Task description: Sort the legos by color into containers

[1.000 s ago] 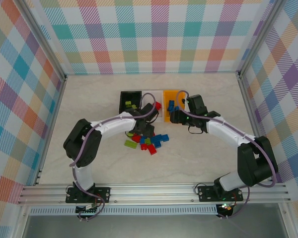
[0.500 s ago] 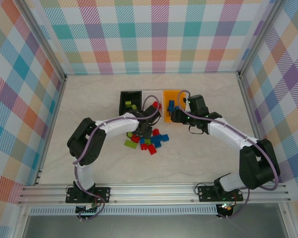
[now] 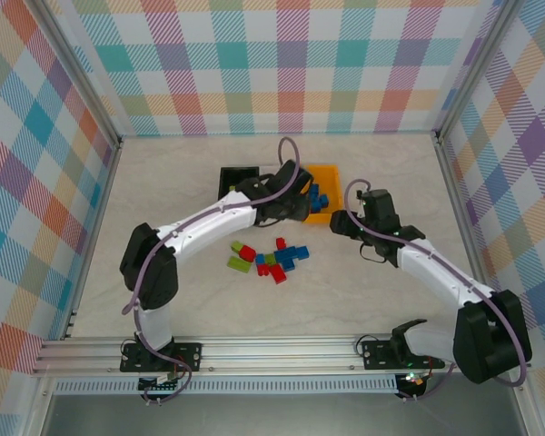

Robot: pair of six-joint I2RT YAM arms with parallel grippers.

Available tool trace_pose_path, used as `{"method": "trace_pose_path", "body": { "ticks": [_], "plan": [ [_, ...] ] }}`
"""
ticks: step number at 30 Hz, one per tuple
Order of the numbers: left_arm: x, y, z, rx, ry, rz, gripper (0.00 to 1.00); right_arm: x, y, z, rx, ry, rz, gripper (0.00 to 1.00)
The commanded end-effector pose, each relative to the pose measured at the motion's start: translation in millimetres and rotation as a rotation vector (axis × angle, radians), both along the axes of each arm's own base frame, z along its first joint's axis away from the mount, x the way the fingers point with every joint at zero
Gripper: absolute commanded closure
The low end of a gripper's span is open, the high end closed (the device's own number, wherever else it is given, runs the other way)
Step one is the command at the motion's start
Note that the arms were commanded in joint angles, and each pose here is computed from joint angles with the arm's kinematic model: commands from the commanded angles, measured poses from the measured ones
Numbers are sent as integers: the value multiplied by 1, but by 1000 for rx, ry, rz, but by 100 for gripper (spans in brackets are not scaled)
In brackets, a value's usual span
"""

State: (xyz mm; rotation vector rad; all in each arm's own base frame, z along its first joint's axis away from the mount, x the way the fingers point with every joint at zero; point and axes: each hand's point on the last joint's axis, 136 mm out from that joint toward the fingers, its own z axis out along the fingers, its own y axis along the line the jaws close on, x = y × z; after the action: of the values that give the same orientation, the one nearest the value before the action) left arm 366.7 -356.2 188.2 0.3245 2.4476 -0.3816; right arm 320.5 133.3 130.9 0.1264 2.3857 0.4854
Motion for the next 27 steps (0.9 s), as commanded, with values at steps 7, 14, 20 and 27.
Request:
{"method": "trace_pose_path", "body": {
  "ticks": [7,14,20,27],
  "plan": [
    [74,-44,-32,26,-38,108,63,-13,-3,-3,27,1,-1,32],
    [92,-57,-46,51,-16,143,38,-18,8,-4,60,6,67,29],
    [81,-57,-1,-44,-46,136,9,-23,21,0,106,-1,137,29],
    [36,-10,59,-194,-122,174,0,-30,67,1,107,28,298,32]
  ]
}}
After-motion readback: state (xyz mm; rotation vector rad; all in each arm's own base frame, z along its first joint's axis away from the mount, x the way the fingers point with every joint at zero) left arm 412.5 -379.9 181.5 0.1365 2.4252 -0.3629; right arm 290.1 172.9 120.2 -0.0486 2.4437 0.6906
